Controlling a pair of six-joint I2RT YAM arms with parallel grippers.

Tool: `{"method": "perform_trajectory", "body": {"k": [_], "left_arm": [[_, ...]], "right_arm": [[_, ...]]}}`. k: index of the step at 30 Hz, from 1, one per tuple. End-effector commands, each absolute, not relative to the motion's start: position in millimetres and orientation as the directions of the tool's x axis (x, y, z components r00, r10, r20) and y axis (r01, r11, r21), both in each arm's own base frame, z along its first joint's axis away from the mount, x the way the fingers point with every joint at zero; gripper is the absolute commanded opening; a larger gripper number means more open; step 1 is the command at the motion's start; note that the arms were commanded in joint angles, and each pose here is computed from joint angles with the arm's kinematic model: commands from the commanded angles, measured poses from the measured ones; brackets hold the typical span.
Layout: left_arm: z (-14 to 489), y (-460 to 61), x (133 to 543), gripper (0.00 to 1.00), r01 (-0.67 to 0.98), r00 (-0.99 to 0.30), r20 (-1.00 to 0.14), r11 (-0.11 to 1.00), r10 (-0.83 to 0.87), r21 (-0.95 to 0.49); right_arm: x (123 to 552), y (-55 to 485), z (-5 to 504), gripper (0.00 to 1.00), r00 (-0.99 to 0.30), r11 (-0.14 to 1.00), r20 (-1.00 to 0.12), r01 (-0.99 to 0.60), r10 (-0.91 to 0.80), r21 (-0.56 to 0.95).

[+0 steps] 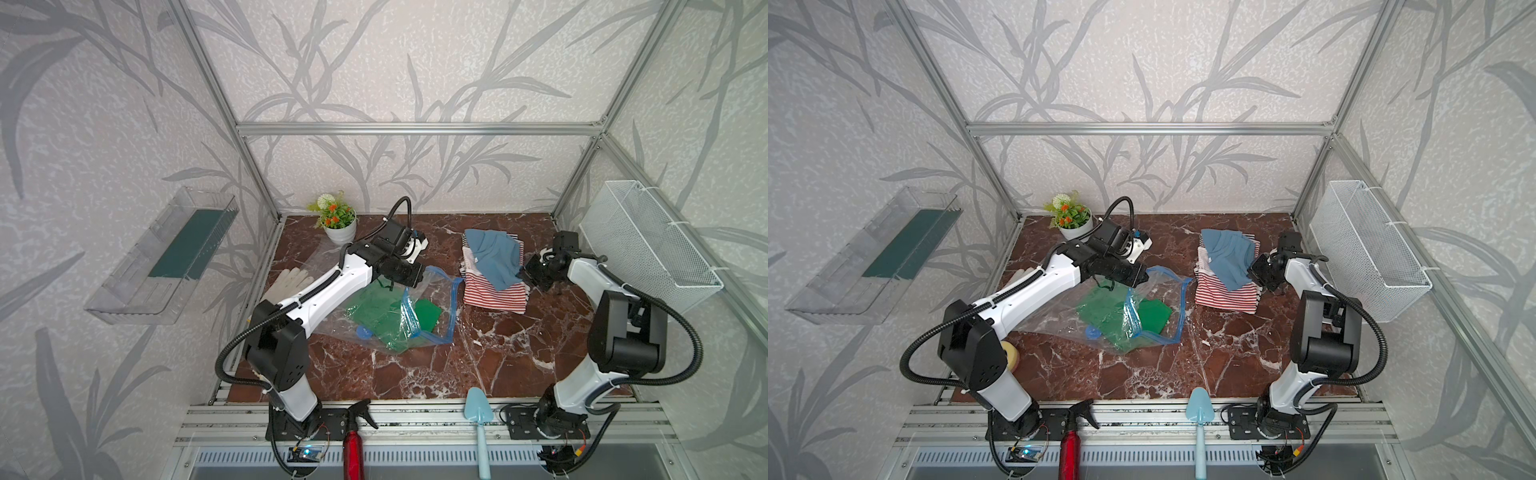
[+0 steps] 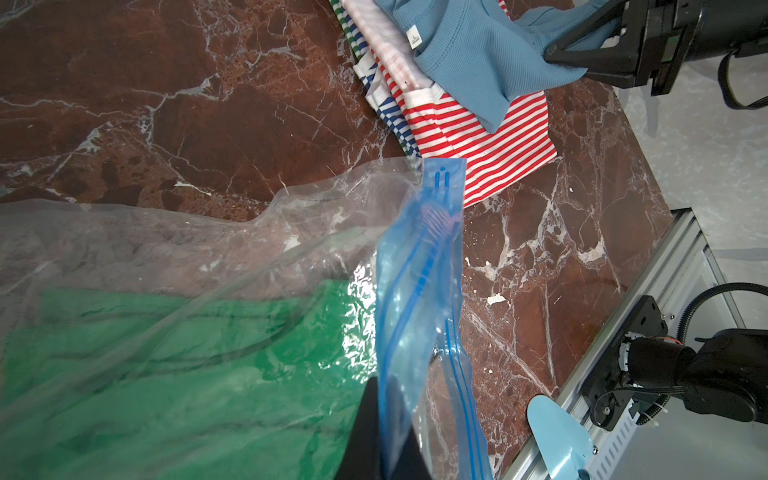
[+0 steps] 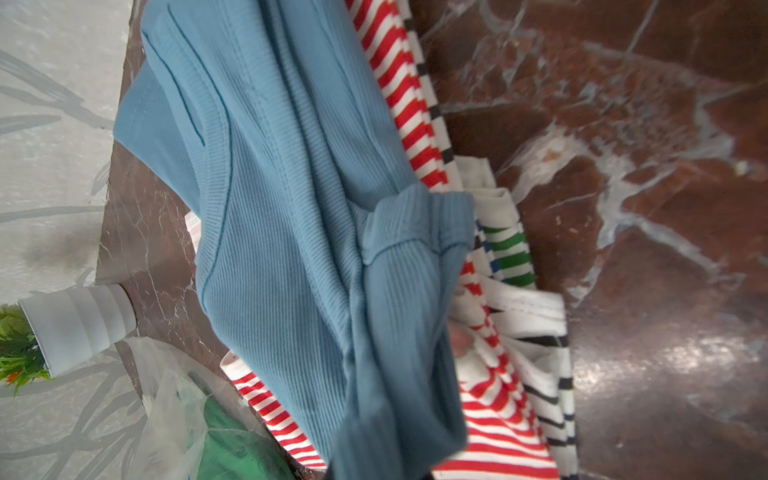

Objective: Take the tank top out of the vacuum bag
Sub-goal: Place the tank top on the tank top.

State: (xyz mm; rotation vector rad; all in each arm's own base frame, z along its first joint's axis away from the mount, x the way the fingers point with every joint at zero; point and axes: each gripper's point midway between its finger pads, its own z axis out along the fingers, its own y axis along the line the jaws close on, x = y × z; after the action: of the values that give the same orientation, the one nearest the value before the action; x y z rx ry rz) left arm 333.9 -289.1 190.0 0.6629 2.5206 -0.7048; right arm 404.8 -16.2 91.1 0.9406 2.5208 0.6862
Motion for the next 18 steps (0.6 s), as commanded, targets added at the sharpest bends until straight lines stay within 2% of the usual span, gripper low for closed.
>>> {"method": "perform_trajectory", "body": {"k": [1,3,8,15,18], "left_arm": [[209.4,-290.6,333.0,0.0,0.572,-0.762,-0.562,0.74,0.322,-0.353],[208.4,-290.4,333.5,0.0,0.572,-0.763,-0.56,0.742,0.323,-0.351],[208.4,-288.3,334.4,0.0,0.572,-0.759,-0.562,0.748,0.327,-0.337],[212.2,-280.3,338.6,0.0,0.547,-0.762,-0.567,0.78,0.313,-0.304],[213.1,-279.4,338.2,0.0,0.545,-0.76,-0.571,0.782,0.31,-0.302]], "right_arm": [[413.7,-26.3,99.1,0.05,-0.699,0.666,-0.217,0.468,0.681,0.581],[413.5,-32.3,97.9,0.14,-0.698,0.673,-0.227,0.468,0.679,0.572],[399.2,-51.7,98.7,0.24,-0.703,0.745,-0.303,0.483,0.643,0.459],[355.8,-81.0,129.9,0.56,-0.661,0.811,-0.473,0.518,0.582,0.273],[340.1,-78.4,150.1,0.6,-0.664,0.844,-0.53,0.481,0.528,0.239]]}}
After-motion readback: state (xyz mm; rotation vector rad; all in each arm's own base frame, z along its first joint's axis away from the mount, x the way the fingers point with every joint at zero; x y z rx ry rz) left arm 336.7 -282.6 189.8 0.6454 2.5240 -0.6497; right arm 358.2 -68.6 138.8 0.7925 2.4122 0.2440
